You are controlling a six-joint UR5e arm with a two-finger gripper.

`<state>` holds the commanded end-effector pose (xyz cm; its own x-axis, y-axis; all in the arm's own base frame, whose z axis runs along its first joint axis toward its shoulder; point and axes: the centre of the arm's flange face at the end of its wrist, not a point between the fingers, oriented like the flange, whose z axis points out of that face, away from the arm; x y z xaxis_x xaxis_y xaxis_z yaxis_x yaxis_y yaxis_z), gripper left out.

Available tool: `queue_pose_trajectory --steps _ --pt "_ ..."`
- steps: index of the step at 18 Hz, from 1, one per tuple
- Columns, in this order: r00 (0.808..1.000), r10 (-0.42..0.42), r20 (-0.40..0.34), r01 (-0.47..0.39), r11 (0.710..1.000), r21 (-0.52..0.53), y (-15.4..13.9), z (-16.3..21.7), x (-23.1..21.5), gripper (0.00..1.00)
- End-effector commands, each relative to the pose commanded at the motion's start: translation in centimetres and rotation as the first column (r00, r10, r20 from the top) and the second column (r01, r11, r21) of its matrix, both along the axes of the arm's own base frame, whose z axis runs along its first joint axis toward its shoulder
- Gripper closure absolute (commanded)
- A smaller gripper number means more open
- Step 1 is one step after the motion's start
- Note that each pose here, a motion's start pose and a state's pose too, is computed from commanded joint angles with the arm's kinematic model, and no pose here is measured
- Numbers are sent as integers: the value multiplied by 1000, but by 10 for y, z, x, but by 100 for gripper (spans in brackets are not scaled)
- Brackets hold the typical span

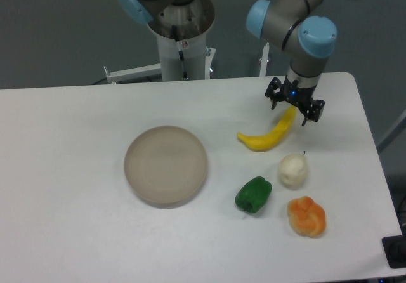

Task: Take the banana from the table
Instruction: 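Lower the open gripper onto the banana's stem end and close it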

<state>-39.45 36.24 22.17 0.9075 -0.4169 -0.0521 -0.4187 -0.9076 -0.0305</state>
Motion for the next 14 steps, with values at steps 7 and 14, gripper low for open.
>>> queue_pose_trajectory --steps 7,14 --pt "1000 -26 7 26 1000 -8 2 -24 -3 0" --pt "999 -3 33 4 1000 -19 -7 -33 5 0"
